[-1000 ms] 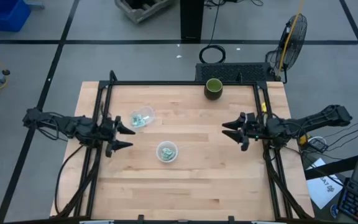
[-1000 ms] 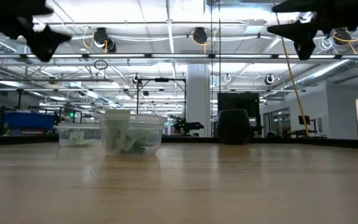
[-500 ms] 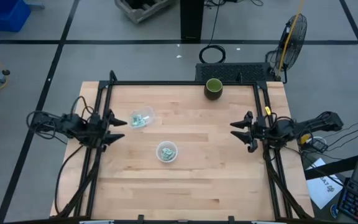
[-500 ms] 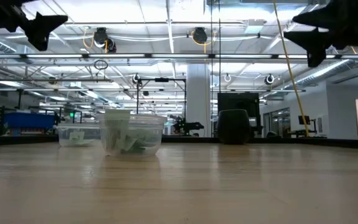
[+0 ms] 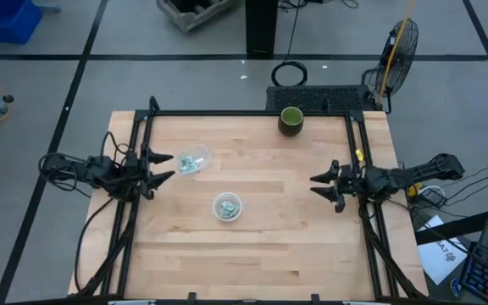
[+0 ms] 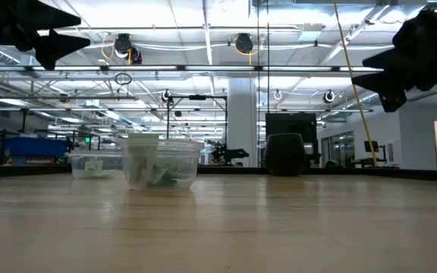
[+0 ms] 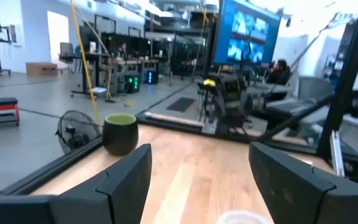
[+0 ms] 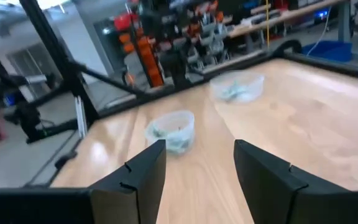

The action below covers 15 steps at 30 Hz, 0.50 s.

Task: Pick and place items into bin
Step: Return to Home Position

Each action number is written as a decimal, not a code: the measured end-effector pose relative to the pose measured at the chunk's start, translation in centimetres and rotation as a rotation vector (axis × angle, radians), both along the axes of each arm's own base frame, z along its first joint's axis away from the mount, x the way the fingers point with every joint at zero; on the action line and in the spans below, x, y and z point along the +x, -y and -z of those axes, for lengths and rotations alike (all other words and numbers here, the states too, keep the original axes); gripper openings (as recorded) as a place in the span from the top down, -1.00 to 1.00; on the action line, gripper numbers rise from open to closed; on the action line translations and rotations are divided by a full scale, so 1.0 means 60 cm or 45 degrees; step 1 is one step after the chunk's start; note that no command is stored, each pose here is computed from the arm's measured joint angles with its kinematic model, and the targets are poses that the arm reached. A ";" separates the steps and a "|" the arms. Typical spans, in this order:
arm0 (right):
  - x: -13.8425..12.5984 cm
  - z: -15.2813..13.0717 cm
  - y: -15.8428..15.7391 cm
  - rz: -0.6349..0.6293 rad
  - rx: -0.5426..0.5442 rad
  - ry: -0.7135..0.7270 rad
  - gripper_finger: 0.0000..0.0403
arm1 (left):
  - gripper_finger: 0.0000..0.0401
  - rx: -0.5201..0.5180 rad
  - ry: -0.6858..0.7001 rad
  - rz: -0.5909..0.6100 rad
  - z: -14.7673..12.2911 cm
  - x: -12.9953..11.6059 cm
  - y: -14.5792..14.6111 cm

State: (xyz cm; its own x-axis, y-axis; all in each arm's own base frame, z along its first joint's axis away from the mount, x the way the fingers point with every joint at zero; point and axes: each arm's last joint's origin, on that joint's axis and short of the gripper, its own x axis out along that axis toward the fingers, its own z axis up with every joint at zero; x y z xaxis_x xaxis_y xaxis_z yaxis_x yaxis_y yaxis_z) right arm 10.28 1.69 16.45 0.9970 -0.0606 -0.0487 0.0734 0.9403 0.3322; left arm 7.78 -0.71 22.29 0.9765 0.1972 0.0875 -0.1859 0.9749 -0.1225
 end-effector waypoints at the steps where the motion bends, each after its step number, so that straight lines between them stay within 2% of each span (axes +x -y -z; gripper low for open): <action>1: 0.000 -0.001 0.000 0.004 0.003 0.011 0.09 | -0.37 0.003 -0.011 0.001 0.002 0.001 0.000; 15: 0.001 -0.001 0.000 0.007 0.003 0.012 0.09 | -0.37 0.000 -0.004 0.015 0.002 0.001 0.001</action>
